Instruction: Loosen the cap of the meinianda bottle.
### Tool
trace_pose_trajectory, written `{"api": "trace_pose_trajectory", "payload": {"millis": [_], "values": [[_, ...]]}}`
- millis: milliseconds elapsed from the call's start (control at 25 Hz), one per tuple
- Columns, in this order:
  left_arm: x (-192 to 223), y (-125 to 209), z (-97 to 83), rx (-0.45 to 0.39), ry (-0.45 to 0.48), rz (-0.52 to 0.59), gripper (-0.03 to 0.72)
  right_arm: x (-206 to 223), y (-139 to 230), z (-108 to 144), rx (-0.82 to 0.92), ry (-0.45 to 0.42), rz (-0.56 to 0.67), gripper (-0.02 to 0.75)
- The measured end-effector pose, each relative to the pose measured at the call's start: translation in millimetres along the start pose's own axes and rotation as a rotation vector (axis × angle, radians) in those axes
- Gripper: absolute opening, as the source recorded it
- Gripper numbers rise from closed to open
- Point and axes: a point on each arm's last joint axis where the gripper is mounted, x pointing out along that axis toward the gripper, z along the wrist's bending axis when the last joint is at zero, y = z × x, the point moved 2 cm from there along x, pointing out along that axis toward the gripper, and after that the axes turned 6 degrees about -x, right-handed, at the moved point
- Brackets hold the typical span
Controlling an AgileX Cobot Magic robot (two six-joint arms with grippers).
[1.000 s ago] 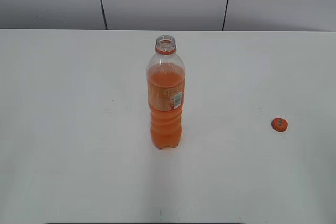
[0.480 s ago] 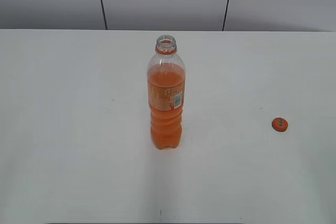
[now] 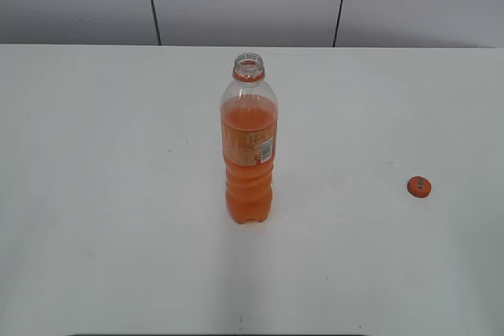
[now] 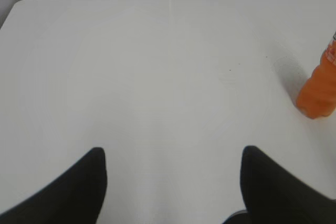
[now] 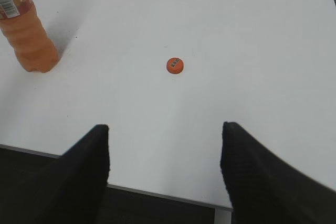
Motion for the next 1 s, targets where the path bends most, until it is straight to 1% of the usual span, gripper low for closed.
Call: {"api": "trace_pose_trajectory", "payload": {"millis": [120, 360, 1000], "values": [[0.0, 0.0, 0.1, -0.006, -0.012, -0.002, 0.489, 0.0, -0.1, 0.0, -0.002, 0.000, -0.001, 0.498], [0.0, 0.1, -1.6, -0.052, -0.063, -0.011, 0.489, 0.0, -0.2, -0.1, -0.002, 0.001, -0.002, 0.498], [0.0, 0.1, -1.9, -0.055, -0.064, -0.011, 0.489, 0.0, -0.4, 0.0, 0.000, 0.000, -0.004, 0.498]]}}
